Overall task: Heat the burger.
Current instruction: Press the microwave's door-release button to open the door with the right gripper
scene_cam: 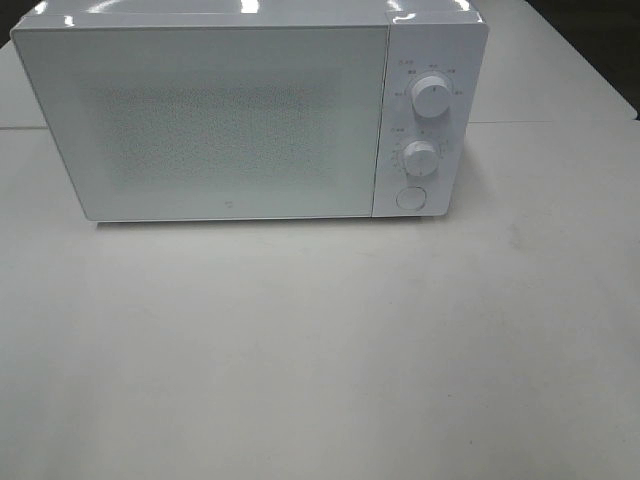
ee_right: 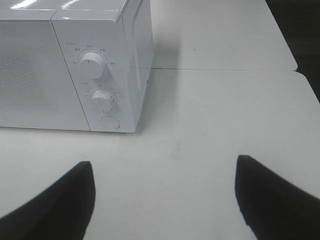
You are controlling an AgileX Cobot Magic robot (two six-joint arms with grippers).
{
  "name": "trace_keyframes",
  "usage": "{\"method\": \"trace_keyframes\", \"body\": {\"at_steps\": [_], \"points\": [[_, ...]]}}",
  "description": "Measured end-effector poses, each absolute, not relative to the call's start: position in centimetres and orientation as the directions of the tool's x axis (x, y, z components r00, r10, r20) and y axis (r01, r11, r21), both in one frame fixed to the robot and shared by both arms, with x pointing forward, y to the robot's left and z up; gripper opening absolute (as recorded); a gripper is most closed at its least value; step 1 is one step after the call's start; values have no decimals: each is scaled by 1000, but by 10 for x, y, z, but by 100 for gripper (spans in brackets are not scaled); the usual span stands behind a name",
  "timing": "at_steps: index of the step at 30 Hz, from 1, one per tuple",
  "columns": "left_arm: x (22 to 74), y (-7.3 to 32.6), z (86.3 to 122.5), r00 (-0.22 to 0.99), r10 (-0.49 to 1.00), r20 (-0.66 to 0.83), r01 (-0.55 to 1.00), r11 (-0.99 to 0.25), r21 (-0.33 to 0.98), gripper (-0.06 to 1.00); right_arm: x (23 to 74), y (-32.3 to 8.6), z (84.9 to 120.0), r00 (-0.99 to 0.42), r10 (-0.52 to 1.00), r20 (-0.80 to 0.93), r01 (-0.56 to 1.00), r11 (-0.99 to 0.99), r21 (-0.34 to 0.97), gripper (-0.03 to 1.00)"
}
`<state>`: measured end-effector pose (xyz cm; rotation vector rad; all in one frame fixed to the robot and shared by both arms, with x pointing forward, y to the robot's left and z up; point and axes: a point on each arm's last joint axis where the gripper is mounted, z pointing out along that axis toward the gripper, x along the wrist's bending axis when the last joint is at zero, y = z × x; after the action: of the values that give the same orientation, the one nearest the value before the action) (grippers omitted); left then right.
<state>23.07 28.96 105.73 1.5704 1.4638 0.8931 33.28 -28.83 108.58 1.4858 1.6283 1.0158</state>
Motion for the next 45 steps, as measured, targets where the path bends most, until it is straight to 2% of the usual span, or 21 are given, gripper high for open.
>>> {"method": "trace_keyframes", "body": {"at_steps": [13,24,33,40,45], "points": [[231,290,1057,84,996,-22,436,-17,900,99,402,-277,1062,-116,993,9,479,48,877,75],[231,290,1057,84,996,-22,436,-17,900,99,439,-268,1023,-150,988,23,318,27,948,75],[231,290,1057,84,996,-22,436,-17,900,99,457,-265,995,-163,986,25,257,18,966,75],[231,290,1057,84,996,-22,436,-17,900,99,463,-274,962,-57,998,-6,242,20,970,75],[231,290,1057,84,996,-22,436,-17,900,99,462,-268,954,-28,1000,13,253,-5,967,75]]}}
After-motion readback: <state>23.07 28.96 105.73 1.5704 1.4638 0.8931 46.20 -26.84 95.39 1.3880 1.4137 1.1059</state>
